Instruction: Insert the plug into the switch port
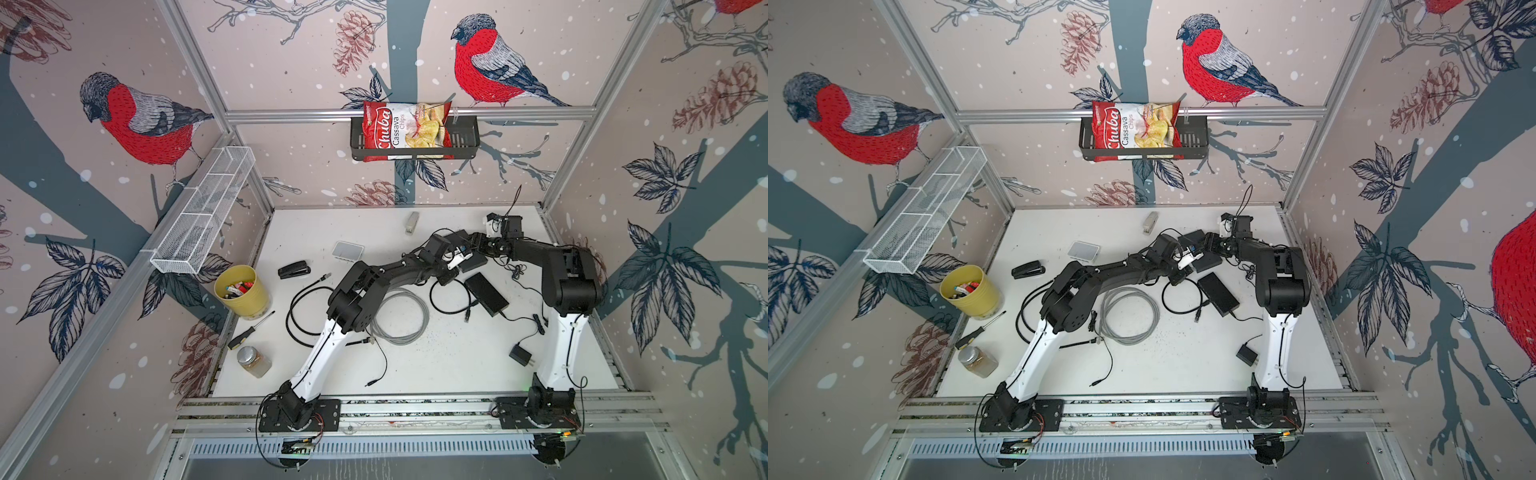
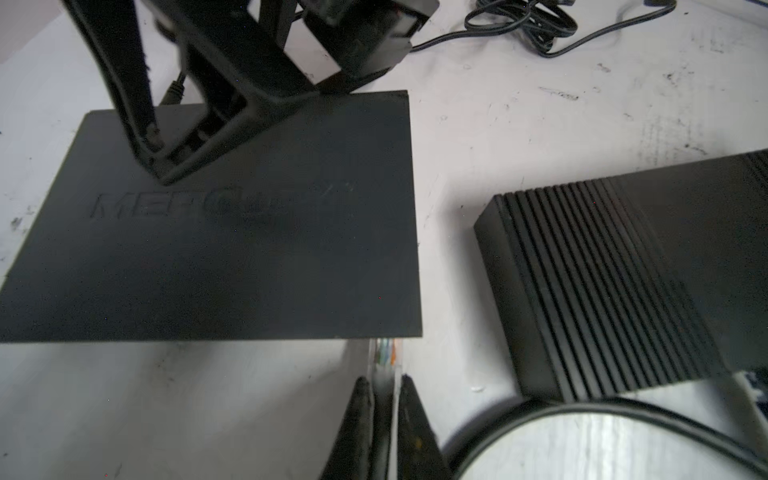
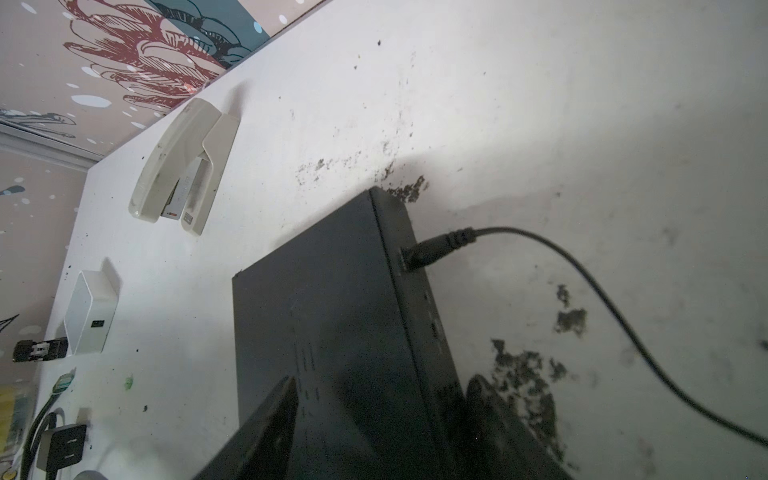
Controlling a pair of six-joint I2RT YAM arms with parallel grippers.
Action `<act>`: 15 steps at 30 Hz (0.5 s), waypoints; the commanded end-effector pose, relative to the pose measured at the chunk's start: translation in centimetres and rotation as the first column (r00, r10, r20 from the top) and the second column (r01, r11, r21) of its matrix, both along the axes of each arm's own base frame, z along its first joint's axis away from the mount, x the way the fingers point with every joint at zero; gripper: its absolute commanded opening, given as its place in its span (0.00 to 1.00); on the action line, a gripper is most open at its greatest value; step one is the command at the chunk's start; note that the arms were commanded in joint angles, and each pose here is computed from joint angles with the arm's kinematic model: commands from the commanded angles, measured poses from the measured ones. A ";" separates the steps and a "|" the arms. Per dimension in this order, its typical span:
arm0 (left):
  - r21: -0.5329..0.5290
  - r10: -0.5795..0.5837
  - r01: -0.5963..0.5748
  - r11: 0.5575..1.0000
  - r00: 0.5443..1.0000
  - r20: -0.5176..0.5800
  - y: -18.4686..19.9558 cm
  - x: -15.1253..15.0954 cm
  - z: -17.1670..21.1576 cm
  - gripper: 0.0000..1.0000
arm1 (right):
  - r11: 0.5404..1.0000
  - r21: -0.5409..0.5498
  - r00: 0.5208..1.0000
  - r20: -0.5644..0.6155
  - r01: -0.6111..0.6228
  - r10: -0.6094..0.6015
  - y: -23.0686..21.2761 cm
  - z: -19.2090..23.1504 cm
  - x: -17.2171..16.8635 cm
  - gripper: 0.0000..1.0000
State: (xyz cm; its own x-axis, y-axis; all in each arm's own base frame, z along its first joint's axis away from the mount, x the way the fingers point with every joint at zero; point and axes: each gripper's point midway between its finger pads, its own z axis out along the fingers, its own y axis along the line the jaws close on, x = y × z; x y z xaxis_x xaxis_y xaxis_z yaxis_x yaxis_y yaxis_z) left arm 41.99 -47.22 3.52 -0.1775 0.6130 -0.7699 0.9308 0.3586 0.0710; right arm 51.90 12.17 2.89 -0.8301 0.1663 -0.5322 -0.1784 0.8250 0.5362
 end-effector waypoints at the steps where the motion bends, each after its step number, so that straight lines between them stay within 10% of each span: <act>1: -0.031 0.018 -0.015 0.999 0.997 0.069 -0.6 1.1 1.6 0.01 | 1.000 0.004 0.946 -0.322 0.025 -0.022 0.0 -4.9 -6.0 0.65; 15: -0.030 0.074 -0.071 0.997 0.988 0.135 -1.4 2.4 1.9 0.00 | 0.995 0.090 0.931 -0.365 0.051 -0.015 1.3 -5.0 -7.3 0.61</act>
